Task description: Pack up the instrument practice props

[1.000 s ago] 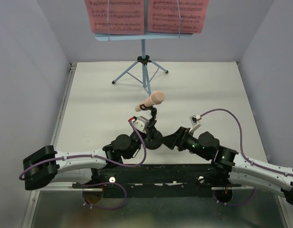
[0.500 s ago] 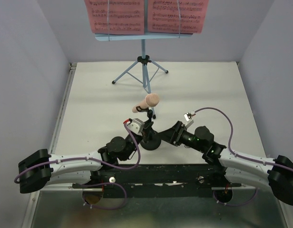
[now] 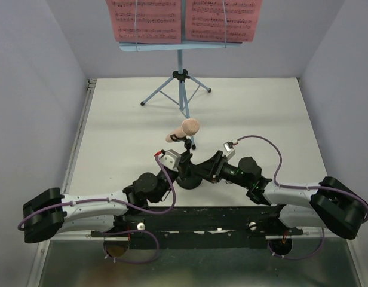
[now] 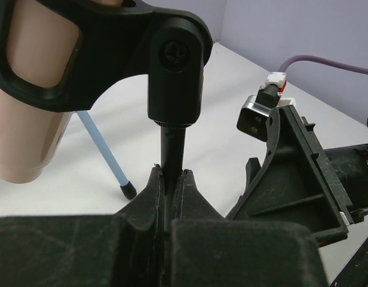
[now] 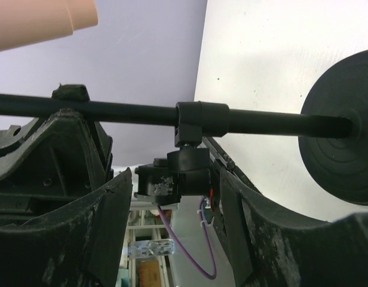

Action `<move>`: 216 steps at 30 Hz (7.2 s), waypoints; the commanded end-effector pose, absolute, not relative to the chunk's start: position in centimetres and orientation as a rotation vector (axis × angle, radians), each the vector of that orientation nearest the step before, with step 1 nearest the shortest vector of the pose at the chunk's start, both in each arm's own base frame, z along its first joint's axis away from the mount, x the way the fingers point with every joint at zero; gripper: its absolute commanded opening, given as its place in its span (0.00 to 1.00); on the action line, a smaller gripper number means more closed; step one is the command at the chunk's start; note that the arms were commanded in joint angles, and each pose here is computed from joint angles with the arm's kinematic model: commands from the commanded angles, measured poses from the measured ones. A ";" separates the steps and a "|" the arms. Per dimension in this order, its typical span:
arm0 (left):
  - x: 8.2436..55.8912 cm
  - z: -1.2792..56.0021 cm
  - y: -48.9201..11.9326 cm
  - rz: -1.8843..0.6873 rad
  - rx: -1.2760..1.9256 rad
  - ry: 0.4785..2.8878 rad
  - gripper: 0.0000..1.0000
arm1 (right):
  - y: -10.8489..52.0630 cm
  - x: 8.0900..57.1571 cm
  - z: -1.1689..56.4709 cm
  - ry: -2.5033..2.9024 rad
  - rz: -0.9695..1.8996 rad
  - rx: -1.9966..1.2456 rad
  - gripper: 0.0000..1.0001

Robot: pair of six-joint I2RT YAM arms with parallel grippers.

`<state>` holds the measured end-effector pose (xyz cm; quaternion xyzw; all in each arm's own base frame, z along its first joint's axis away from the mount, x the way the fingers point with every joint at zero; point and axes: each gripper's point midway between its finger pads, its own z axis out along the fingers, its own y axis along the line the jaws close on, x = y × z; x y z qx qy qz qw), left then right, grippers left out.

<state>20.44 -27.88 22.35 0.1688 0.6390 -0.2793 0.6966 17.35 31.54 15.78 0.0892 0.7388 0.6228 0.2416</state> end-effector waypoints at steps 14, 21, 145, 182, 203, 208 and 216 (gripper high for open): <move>19.8 22.4 -27.4 -0.642 0.364 1.410 0.00 | 32.7 18.8 17.3 1.949 1.807 0.278 0.01; 19.9 22.5 -27.3 -0.640 0.361 1.406 0.00 | 32.9 18.6 17.2 1.956 1.818 0.249 0.31; 17.3 17.1 -29.5 -0.611 0.368 1.514 0.00 | 30.8 14.5 17.8 1.919 1.792 0.157 0.61; 16.8 16.9 -29.0 -0.608 0.361 1.508 0.00 | 31.0 17.1 17.0 1.906 1.769 0.267 0.01; 17.0 15.5 -30.0 -0.575 0.396 1.536 0.00 | 28.7 21.9 16.5 1.855 0.496 -0.499 0.01; 16.9 15.3 -30.0 -0.581 0.393 1.541 0.00 | 29.0 20.9 16.4 1.821 0.403 -0.552 0.01; 17.1 15.1 -29.5 -0.563 0.370 1.554 0.02 | 28.9 19.4 17.9 1.867 0.566 -0.443 0.69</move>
